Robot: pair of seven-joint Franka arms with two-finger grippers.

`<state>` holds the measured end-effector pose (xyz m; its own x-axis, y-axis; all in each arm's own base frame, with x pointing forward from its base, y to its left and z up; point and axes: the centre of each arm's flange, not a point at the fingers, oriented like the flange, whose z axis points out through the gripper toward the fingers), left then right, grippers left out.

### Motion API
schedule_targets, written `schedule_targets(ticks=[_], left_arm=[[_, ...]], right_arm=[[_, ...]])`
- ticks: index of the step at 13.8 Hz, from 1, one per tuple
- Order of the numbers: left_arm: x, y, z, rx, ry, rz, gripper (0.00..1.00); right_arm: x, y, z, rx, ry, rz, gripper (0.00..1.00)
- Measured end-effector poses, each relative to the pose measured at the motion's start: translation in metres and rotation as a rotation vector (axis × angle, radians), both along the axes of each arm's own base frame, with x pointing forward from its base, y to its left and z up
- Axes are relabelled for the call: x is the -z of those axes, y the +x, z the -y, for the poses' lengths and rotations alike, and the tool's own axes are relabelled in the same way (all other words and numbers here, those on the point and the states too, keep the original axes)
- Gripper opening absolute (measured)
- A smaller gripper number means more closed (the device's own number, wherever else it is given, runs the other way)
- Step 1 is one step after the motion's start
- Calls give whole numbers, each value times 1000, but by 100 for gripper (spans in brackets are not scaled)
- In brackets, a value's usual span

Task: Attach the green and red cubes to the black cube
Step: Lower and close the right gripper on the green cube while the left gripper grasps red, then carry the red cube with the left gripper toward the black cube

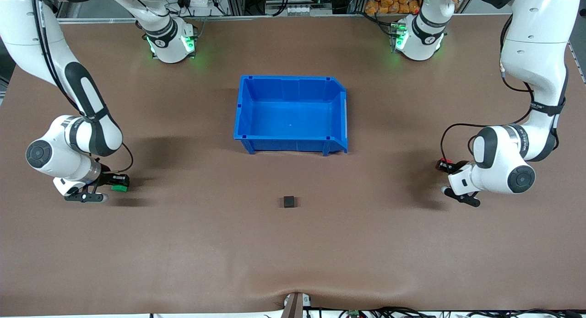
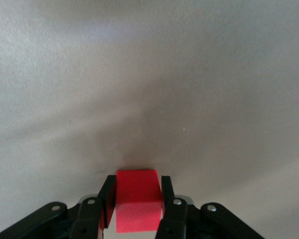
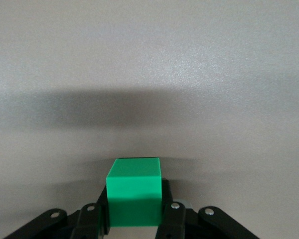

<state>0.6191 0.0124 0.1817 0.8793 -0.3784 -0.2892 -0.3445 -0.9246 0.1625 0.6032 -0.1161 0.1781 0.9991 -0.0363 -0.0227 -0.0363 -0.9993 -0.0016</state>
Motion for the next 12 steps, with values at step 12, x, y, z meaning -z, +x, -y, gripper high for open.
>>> schedule_targets(ticks=[12], left_arm=[[-25, 32, 5, -240, -10, 77, 40]], right_arm=[[-26, 8, -5, -165, 15, -28, 40]])
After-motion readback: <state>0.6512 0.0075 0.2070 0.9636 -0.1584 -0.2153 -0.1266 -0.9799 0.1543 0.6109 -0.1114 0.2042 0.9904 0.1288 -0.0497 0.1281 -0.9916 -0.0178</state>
